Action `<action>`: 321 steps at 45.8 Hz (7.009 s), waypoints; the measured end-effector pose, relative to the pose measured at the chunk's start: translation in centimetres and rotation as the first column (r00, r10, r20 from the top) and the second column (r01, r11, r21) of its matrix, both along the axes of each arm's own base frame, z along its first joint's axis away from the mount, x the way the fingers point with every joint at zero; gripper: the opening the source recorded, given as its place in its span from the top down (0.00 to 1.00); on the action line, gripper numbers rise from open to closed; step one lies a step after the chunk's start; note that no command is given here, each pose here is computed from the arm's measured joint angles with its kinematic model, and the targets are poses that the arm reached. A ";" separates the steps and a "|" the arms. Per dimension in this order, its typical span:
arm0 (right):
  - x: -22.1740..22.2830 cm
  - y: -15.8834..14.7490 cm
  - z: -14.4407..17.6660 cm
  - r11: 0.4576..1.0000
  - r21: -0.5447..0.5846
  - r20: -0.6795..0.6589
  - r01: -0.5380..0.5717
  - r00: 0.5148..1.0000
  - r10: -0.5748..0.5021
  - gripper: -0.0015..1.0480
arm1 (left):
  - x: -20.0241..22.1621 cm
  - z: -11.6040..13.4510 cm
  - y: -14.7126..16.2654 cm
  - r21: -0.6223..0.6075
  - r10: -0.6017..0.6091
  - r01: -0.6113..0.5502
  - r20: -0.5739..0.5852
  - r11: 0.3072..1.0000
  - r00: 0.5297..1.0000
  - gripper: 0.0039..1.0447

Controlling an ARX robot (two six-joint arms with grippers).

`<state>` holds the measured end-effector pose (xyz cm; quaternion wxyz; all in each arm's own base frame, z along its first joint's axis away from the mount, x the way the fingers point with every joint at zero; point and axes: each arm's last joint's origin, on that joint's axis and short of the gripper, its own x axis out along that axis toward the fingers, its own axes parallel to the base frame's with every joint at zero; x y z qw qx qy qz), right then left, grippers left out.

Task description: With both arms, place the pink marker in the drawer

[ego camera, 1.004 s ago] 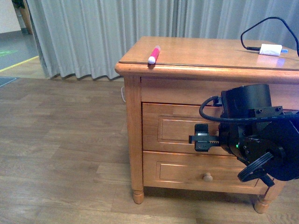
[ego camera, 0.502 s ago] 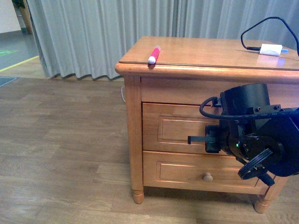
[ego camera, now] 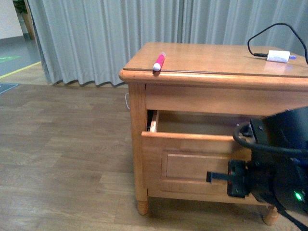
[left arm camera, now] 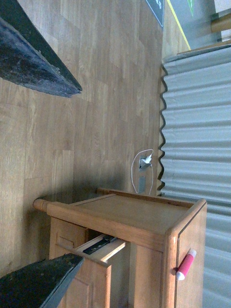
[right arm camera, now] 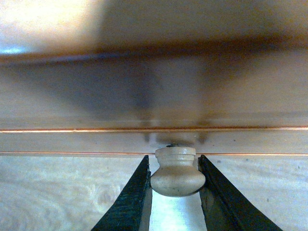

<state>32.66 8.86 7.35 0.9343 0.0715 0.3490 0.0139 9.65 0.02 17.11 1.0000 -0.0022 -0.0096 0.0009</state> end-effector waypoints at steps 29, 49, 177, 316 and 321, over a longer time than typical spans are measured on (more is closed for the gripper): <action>-12.4 -0.4 6.8 0.995 0.054 0.042 -0.079 0.996 0.077 0.08 | 0.0 0.0 0.0 0.000 0.000 0.000 0.000 1.000 1.000 0.06; -17.0 -3.2 17.0 0.993 0.014 0.236 -0.114 0.966 0.107 0.08 | 0.0 0.0 0.0 0.000 0.000 0.000 0.000 1.000 1.000 0.06; -17.1 -3.6 17.3 0.995 -0.012 0.258 -0.097 0.961 0.097 0.08 | 35.9 8.3 -20.8 0.065 -0.180 0.225 -0.407 0.972 0.895 0.06; -17.1 -3.6 17.3 0.995 -0.012 0.258 -0.097 0.961 0.097 0.08 | 23.7 6.0 -17.7 0.366 -0.472 0.548 -0.281 0.752 0.835 0.06; -17.1 -3.6 17.3 0.995 -0.012 0.258 -0.097 0.961 0.097 0.08 | 19.7 9.9 -14.2 0.345 -0.449 0.480 -0.171 0.806 0.877 0.06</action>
